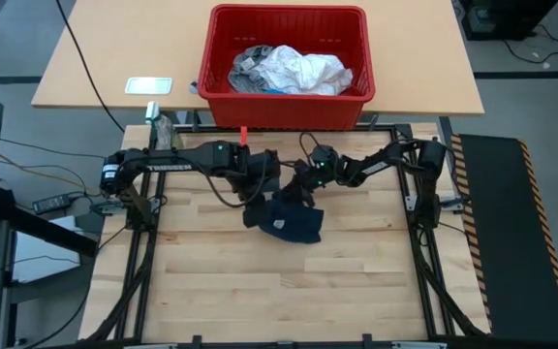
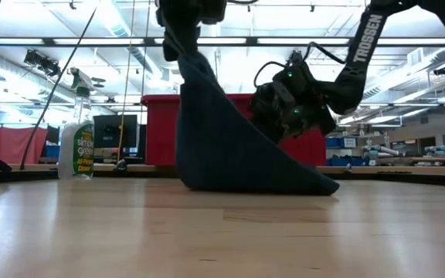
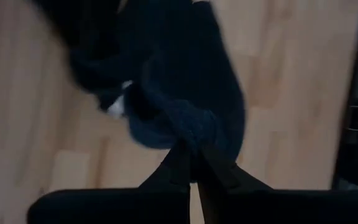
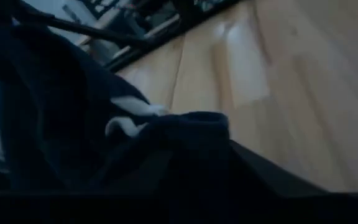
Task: Fold laundry
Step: Fold the blue shorts
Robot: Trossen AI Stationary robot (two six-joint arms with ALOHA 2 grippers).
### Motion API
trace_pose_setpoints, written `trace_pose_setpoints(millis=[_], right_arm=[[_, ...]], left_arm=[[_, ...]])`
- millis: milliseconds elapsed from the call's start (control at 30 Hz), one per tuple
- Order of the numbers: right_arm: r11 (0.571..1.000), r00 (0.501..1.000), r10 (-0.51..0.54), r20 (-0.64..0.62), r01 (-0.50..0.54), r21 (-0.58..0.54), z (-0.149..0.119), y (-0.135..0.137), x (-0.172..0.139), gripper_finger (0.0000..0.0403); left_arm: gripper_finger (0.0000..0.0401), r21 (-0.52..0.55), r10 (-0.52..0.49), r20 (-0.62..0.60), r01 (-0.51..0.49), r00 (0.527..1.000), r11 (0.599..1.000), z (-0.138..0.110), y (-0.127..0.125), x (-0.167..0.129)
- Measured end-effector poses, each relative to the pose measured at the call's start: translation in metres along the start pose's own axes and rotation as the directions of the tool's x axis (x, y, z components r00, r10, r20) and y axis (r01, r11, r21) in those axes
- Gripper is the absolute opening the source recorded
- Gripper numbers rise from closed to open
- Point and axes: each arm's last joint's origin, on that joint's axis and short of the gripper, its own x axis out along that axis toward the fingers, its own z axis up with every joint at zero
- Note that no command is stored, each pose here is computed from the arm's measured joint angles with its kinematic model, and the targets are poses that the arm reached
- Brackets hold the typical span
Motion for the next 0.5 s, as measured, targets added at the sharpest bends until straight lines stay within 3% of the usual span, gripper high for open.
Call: trace_pose_setpoints(millis=[100,267,367,500], right_arm=[[0.999,0.999,0.031,-0.012,-0.031,0.011,0.004,0.006,0.000,0.0022],[1.000,0.998,-0.021,0.059,0.022,-0.017,0.024,0.027,-0.018,0.0015],[0.978,0.980,-0.173,0.100,0.183,-0.102,0.041,0.044,-0.038,0.0015],[0.860,0.902,-0.406,0.147,0.432,-0.271,0.061,0.074,-0.072,0.0015]], left_arm=[[0.0011,-0.054,0.064,-0.051,-0.067,0.997,0.996,-0.005,0.009,-0.003],[0.0011,-0.071,0.149,-0.083,-0.155,0.985,0.985,-0.006,0.022,-0.013],[0.0011,-0.034,0.196,-0.067,-0.199,0.978,0.979,-0.004,0.028,-0.025],[0.0011,0.011,0.255,0.001,-0.255,0.967,0.967,0.004,0.034,-0.046]])
